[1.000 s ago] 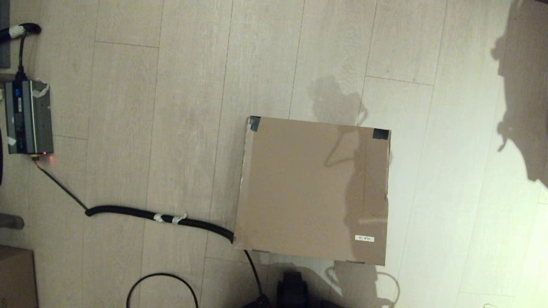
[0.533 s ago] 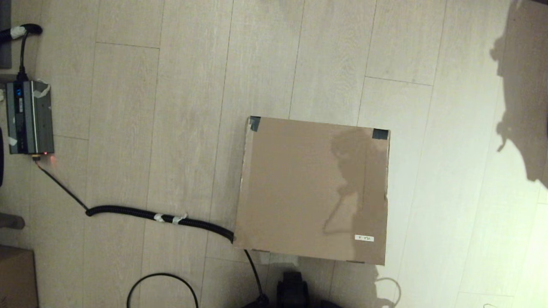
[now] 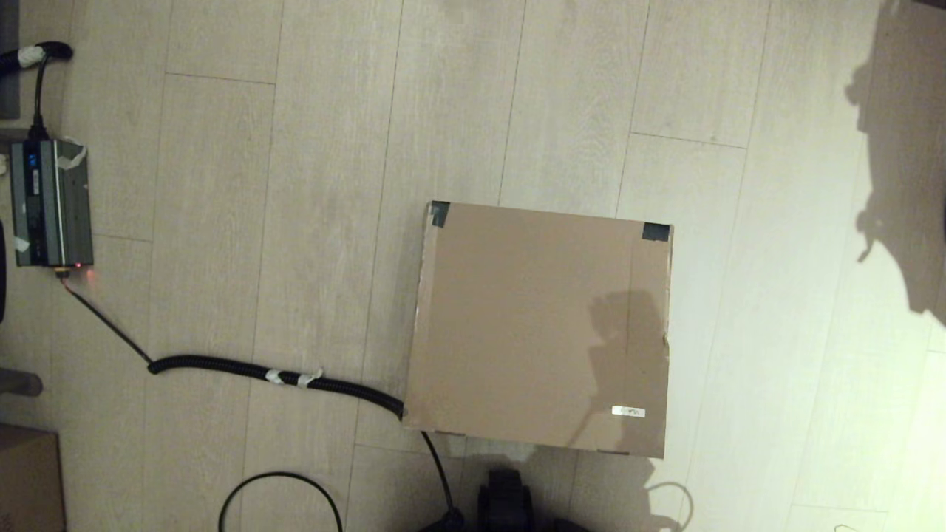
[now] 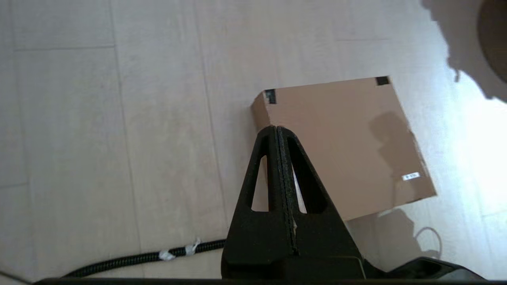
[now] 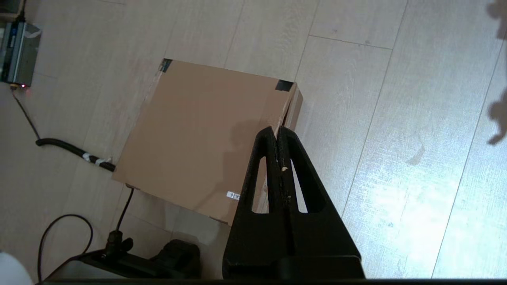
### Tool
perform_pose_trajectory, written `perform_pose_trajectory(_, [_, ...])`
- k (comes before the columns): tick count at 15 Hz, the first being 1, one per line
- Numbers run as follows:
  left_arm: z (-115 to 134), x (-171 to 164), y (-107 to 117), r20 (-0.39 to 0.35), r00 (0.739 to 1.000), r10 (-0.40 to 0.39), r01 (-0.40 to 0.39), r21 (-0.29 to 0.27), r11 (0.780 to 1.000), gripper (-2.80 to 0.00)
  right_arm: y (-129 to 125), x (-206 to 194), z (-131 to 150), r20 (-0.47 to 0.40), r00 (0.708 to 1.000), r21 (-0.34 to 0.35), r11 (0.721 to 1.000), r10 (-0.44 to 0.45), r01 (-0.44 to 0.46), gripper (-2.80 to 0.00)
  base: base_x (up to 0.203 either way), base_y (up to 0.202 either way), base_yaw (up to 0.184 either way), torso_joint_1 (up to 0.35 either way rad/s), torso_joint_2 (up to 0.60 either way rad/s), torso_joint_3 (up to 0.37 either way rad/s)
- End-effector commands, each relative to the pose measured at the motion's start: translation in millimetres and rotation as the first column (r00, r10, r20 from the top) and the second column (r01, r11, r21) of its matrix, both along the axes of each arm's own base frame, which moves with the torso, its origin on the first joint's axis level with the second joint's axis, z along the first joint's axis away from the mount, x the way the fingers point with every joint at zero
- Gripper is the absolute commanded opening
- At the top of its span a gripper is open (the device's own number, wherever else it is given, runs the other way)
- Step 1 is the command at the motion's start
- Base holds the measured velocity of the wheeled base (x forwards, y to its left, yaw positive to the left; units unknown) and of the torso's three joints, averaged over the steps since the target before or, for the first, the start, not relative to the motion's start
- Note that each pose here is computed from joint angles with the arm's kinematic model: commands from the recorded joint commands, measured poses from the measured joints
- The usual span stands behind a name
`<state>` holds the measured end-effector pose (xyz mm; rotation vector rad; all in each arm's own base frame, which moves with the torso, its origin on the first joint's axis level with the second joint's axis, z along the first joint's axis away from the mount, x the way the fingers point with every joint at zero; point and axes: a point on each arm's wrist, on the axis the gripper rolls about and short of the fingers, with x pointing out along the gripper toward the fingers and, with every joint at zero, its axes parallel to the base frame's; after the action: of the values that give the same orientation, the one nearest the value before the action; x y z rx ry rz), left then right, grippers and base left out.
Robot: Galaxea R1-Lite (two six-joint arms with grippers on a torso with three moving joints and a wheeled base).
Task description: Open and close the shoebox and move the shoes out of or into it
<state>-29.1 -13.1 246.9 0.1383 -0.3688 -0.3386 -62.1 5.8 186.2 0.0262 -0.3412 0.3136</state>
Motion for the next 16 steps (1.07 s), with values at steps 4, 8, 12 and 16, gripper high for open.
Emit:
perform_pose_trajectory(4, [-41,2,2,-0.024,1.000,-0.002,0.003,0.025,1.000,-2.80,0,-10,-13,0.013,1.000,-0.024,1.000,0.011,-0.011,-2.80,0.000,0.000,0.000,0.000,0.00,0.000])
perform_pose_trajectory(8, [-107,26,4,-0.114,0.993,0.035,-0.030,0.051,0.998,-2.80,0,-2,-25,-0.023,1.000,-0.060,0.998,-0.006,0.005,-2.80,0.000,0.000,0.000,0.000,0.00,0.000])
perform_pose_trajectory(12, [-107,24,4,-0.140,0.990,0.009,-0.012,-0.018,1.000,-2.80,0,2,-31,-0.044,0.999,-0.067,0.998,-0.002,-0.001,-2.80,0.000,0.000,0.000,0.000,0.00,0.000])
perform_pose_trajectory(16, [-104,6,6,-0.146,0.989,-0.029,0.024,-0.037,0.999,-2.80,0,2,-30,-0.038,0.999,-0.080,0.997,-0.005,0.002,-2.80,0.000,0.000,0.000,0.000,0.00,0.000])
